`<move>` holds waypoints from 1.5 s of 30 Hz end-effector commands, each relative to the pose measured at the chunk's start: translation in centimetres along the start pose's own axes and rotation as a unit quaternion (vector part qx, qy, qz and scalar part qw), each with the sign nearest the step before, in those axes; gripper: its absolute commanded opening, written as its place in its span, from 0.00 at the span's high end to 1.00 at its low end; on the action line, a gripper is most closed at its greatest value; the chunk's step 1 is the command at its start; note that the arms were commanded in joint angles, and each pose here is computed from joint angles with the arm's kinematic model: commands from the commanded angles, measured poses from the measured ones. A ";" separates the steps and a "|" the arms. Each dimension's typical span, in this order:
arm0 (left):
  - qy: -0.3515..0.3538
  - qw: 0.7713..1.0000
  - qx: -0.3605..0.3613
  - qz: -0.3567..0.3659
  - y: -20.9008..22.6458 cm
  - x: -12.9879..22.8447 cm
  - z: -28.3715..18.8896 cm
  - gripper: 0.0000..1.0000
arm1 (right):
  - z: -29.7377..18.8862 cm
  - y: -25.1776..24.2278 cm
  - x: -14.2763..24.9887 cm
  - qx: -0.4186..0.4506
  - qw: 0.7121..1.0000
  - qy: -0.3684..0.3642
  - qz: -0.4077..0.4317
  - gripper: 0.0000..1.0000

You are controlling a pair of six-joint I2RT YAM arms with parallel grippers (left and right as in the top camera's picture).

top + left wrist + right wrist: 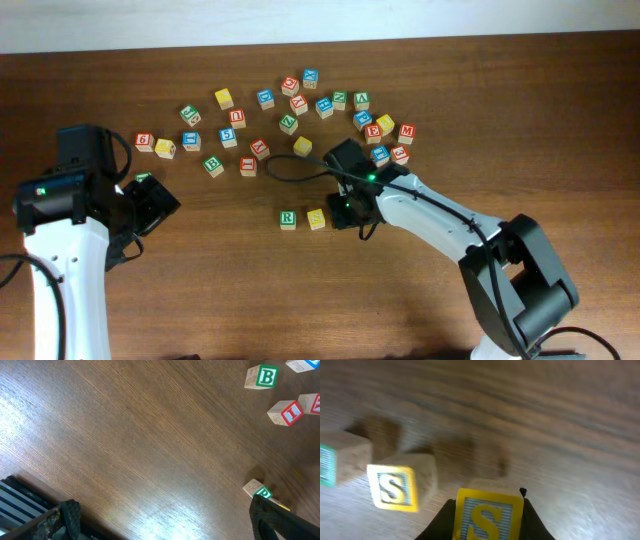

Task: Spell out RSS
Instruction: 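Place the second S block right of the first S block, then lower both grippers to the ends of the R-S-S row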

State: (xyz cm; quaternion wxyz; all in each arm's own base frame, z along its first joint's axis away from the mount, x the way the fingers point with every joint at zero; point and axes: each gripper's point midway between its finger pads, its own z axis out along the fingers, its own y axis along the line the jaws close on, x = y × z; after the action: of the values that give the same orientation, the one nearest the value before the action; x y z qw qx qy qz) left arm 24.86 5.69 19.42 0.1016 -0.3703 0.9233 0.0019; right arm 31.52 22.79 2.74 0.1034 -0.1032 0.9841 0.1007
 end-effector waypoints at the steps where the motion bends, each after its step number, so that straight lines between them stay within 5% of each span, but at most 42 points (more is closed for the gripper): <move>1: -0.004 1.000 0.002 0.003 0.0 -0.2 -0.2 0.01 | 0.0 0.5 -0.2 0.005 1.000 -0.013 -0.006 0.80; 9: -0.004 1.000 0.002 0.003 0.0 -0.2 -0.2 0.01 | 2.5 0.0 1.3 0.010 1.000 0.029 -0.003 0.73; 11: -0.004 1.000 0.002 0.003 0.0 -0.2 -0.2 0.01 | 2.5 0.6 1.6 -0.005 0.999 0.036 -0.003 0.57; 19: -0.004 1.000 0.002 0.003 0.0 -0.2 -0.2 0.01 | 1.0 1.8 -0.9 -0.019 1.000 0.011 -0.004 0.43; 26: -0.004 1.000 0.002 0.003 0.0 -0.2 -0.2 0.01 | -5.7 -0.7 -4.3 0.004 0.998 0.034 0.048 0.43; 30: -0.004 1.000 0.002 0.003 0.0 -0.2 -0.2 0.01 | -11.9 -6.4 -4.0 0.049 0.988 0.083 0.123 0.42; 32: -0.004 1.000 0.002 0.003 0.0 -0.2 -0.2 0.01 | -12.2 -9.1 -2.5 0.063 0.978 0.117 0.161 0.32; 36: -0.004 1.000 0.002 0.003 0.0 -0.2 -0.2 0.01 | -10.0 -10.0 -0.1 0.070 0.970 0.155 0.172 0.66; 39: 0.014 0.999 0.044 0.007 -1.6 0.3 -0.2 0.01 | -7.3 -9.3 1.6 0.070 0.971 0.168 0.155 0.80; 40: 0.027 0.997 0.069 0.033 -2.7 0.7 -0.1 0.11 | -6.1 -8.8 1.9 0.067 0.973 0.164 0.147 0.90; 43: 0.040 0.988 0.076 0.125 -5.6 1.9 1.9 0.59 | -2.9 -7.6 2.1 0.052 0.981 0.138 0.123 0.90; 45: 0.073 0.981 0.064 0.166 -7.4 3.9 5.0 0.71 | -2.1 -7.1 1.8 0.038 0.984 0.127 0.119 0.90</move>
State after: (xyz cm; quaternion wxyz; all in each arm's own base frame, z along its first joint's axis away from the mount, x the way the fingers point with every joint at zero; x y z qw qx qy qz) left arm 28.32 0.72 17.89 0.1084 -0.2580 0.9580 -0.0629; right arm 31.15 14.69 3.16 -0.0310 0.0059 0.9983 0.0496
